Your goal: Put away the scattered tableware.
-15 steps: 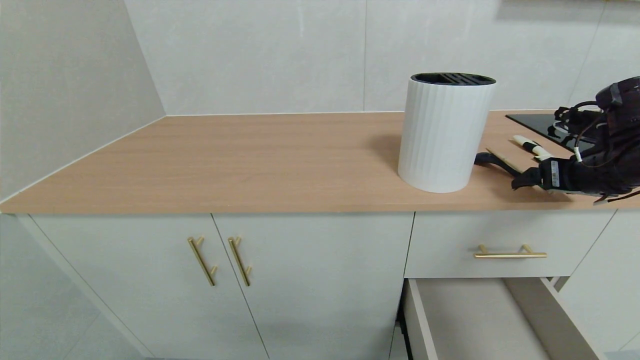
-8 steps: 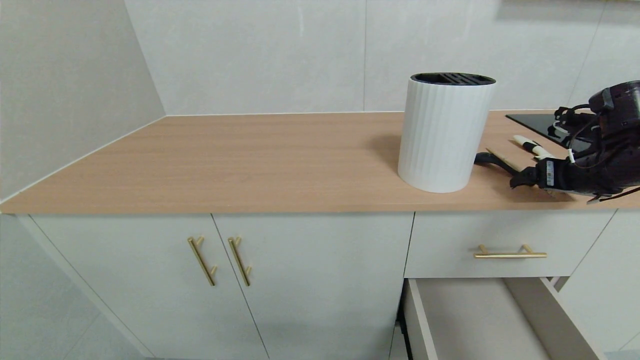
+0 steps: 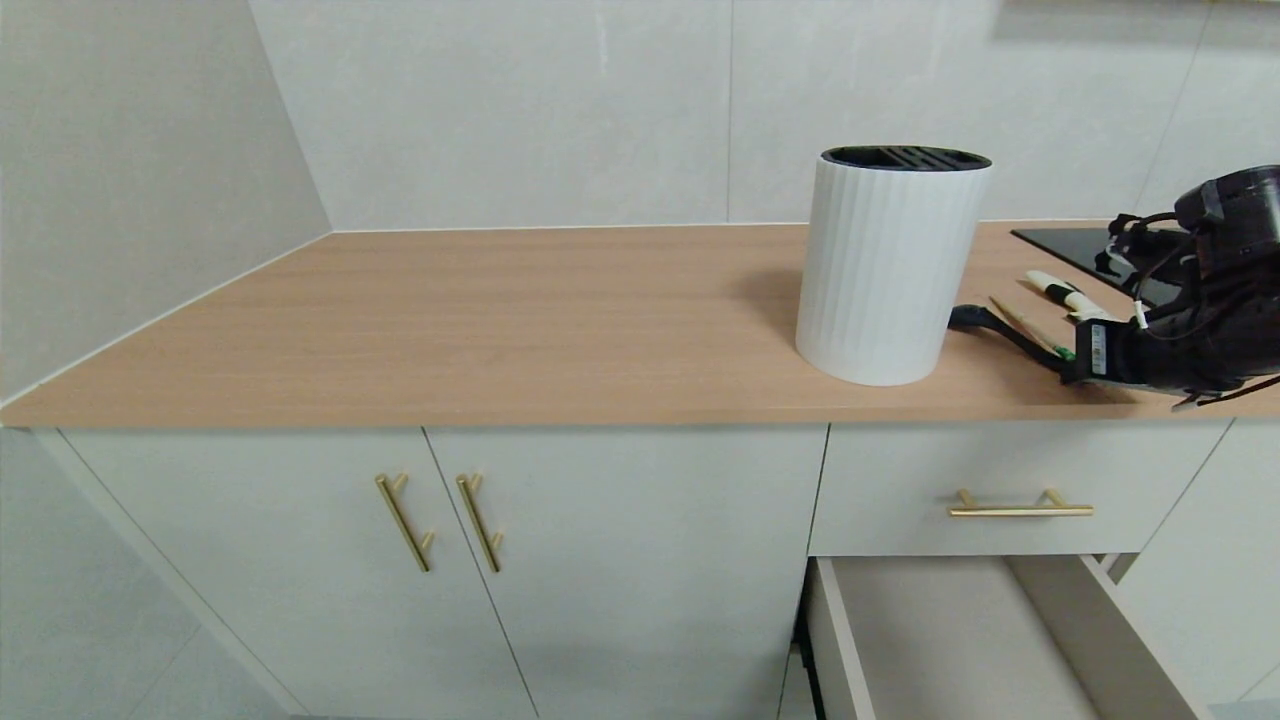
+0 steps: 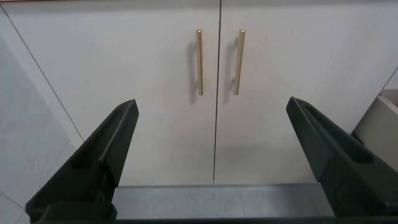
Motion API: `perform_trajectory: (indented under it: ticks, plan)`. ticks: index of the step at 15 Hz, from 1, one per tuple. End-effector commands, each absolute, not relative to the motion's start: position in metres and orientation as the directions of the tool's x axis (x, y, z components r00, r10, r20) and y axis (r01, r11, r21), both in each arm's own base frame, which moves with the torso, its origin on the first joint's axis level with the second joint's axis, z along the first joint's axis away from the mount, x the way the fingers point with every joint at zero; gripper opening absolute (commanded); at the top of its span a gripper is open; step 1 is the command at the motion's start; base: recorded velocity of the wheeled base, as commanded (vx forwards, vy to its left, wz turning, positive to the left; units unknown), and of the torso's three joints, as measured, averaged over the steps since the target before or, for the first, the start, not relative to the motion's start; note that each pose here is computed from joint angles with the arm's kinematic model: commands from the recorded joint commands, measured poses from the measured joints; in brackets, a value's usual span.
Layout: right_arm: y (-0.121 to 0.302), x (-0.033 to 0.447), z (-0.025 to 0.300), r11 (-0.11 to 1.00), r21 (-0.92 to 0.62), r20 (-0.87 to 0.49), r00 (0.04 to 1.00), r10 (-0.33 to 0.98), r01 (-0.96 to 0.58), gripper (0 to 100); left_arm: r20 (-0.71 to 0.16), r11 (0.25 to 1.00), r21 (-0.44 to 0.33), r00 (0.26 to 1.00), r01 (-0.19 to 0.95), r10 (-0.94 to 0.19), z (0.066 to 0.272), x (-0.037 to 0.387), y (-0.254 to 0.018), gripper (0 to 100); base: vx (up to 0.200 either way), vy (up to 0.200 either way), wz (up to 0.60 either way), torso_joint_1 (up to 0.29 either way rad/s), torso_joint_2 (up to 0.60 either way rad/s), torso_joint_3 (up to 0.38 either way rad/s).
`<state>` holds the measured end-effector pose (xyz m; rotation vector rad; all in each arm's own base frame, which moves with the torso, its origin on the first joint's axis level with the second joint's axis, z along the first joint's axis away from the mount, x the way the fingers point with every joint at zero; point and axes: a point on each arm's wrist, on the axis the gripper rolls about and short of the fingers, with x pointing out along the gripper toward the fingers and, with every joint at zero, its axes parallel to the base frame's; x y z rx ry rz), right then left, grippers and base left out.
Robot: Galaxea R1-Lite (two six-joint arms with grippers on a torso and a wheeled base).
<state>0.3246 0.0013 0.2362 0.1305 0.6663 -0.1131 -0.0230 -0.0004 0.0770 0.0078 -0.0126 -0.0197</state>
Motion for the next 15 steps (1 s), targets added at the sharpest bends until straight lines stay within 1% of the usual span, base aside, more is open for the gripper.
perform_trajectory:
  ticks: [1,3,4,7,8,9,10,12,15]
  plan:
    - [0.001,0.321,0.241,0.985,0.087,-0.610,0.790,-0.063,0.146,0,0.012,1.000,0.008,1.000,0.020,-0.020,0.077,-0.023,0.000,100,0.000,0.000,0.00,0.000,0.00,0.000]
    - [0.001,0.310,0.254,0.984,0.098,-0.577,0.814,-0.065,0.148,0,0.012,1.000,0.008,1.000,0.020,-0.020,0.077,-0.023,0.000,100,0.000,0.000,0.00,0.000,0.00,0.000]
    - [0.002,0.297,0.267,0.984,0.109,-0.544,0.837,-0.060,0.141,0,0.012,1.000,0.008,1.000,0.020,-0.020,0.077,-0.023,0.000,100,0.000,0.000,0.00,0.000,0.00,0.000]
    - [0.003,0.241,0.299,0.985,0.132,-0.439,0.897,-0.039,0.107,0,0.012,1.000,0.008,1.000,0.020,-0.020,0.077,-0.023,0.000,100,0.000,0.000,0.00,0.000,0.00,0.000]
    - [0.003,0.241,0.299,0.985,0.132,-0.439,0.897,-0.039,0.107,0,0.012,1.000,0.008,1.000,0.020,-0.020,0.077,-0.023,0.000,100,0.000,0.000,0.00,0.000,0.00,0.000]
    - [0.008,0.198,0.312,0.988,0.143,-0.385,0.923,0.009,0.050,0,0.012,1.000,0.008,1.000,0.020,-0.020,0.077,-0.023,0.000,100,0.000,0.000,0.00,0.000,0.00,0.000]
    - [0.010,0.180,0.317,0.989,0.146,-0.381,0.924,0.028,0.030,0,0.012,1.000,0.008,1.000,0.020,-0.020,0.077,-0.023,0.000,100,0.000,0.000,0.00,0.000,0.00,0.000]
    - [0.017,0.144,0.321,0.983,0.166,-0.404,0.905,0.136,-0.073,0,0.012,1.000,0.008,1.000,0.020,-0.020,0.077,-0.023,0.000,100,0.000,0.000,0.00,0.000,0.00,0.000]
    - [0.022,0.114,0.309,0.971,0.183,-0.498,0.838,0.225,-0.152,0,0.012,1.000,0.008,1.000,0.020,-0.020,0.077,-0.023,0.000,100,0.000,0.000,0.00,0.000,0.00,0.000]
